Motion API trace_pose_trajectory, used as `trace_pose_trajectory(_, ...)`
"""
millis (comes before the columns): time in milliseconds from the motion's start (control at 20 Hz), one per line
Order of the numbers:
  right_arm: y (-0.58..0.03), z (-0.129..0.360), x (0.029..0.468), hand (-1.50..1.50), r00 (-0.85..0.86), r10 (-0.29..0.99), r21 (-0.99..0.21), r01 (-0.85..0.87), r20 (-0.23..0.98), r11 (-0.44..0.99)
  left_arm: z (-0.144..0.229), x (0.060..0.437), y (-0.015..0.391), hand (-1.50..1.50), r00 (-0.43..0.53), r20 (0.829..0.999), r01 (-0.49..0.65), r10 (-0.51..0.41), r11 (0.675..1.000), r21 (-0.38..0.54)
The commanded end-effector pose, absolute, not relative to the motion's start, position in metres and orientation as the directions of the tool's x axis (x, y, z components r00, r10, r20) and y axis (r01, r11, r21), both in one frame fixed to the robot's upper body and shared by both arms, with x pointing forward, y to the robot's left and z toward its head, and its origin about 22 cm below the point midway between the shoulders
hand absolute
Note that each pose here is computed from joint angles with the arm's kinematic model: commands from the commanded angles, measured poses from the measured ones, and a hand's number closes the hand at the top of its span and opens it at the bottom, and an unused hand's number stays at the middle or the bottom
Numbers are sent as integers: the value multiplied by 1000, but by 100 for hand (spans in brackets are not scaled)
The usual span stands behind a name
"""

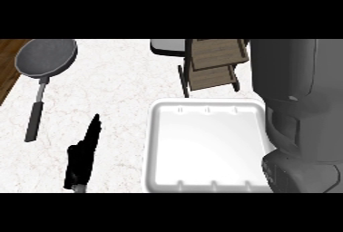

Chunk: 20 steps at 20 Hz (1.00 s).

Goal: Pick the croissant from the tray and place it in the tiered basket

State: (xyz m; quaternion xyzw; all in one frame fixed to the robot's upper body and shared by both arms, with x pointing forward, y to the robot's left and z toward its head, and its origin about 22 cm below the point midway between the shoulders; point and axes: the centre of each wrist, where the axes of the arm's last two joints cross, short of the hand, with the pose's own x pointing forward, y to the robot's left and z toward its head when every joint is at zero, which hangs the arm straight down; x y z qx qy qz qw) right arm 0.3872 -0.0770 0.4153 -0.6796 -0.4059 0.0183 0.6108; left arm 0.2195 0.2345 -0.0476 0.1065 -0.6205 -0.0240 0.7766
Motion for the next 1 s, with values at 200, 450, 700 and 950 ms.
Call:
trace_pose_trajectory(200, -96, 391, 416, 150, 802, 348, -870, 484, 485, 97, -47, 221, 236, 0, 254, 952, -110, -171, 973, 204)
trace_pose_trajectory(450, -121, 378, 417, -150, 650, 208, -682, 682, 731, 265, -52, 215, 235, 0, 254, 955, -76, -154, 981, 178)
trace_pose_trajectory(700, -134, 370, 416, -150, 488, 182, -521, 788, 854, 329, -41, 234, 235, 0, 243, 955, -99, -173, 974, 202)
trace_pose_trajectory(950, -126, 389, 405, -150, 311, 157, -346, 885, 937, 312, -49, 227, 238, 0, 244, 953, -87, -178, 975, 204)
